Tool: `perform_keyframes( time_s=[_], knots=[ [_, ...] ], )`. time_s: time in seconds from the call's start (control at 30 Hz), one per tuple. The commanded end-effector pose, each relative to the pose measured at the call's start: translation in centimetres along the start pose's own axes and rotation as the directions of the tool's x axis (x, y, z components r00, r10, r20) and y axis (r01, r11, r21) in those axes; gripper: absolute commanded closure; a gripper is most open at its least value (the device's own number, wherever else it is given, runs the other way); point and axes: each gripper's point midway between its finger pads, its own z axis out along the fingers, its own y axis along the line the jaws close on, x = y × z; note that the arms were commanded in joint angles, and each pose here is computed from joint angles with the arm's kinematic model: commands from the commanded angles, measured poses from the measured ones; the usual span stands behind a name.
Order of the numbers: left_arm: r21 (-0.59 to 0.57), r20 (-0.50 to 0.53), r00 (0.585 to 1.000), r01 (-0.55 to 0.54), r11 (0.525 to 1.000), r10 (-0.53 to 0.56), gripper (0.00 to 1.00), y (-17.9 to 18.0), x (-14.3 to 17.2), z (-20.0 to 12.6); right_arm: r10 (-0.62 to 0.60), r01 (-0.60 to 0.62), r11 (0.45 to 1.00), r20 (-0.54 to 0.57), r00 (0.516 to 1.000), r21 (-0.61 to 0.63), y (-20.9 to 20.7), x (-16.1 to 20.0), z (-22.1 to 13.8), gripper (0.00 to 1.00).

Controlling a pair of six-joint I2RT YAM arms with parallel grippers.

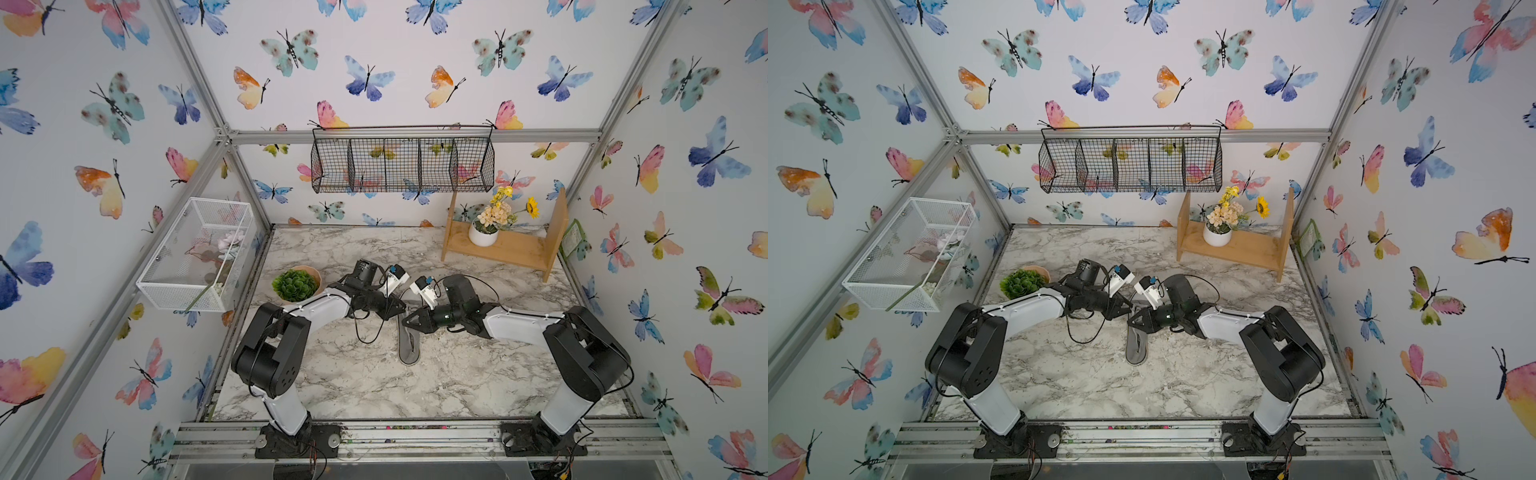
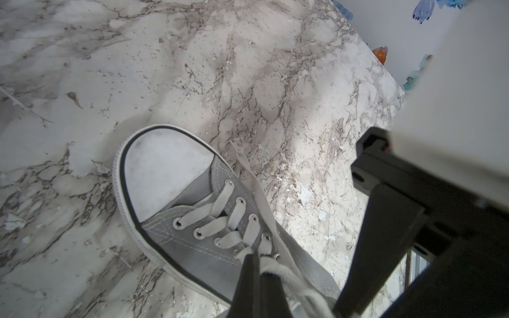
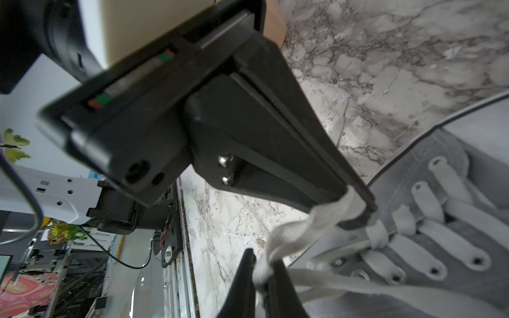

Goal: Tie the shoes
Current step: Cross the shoelace with the shoelace.

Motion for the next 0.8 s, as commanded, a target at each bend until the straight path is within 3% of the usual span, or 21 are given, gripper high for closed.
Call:
perform_keyframes(
  time_s=[0.0,0.33,0.77],
  knots=[
    [0.052,-0.021,1.000,0.005,0.999,-0.004,1.00,-0.5,0.3,1.2,0.059,-0.062,0.996,-0.050,0.997,-0.060,0.4,0.9,0.1,0.85],
    [0.086,-0.060,0.998,0.018,0.996,-0.013,1.00,-0.7,0.9,2.7,0.140,-0.140,0.988,-0.002,0.990,0.072,-3.8,-0.1,-1.5,0.71],
    [0.090,-0.073,0.997,0.013,0.996,-0.007,1.00,-1.2,1.0,2.8,0.128,-0.129,0.982,0.012,0.992,0.137,-6.0,-0.6,-3.0,0.61]
  ],
)
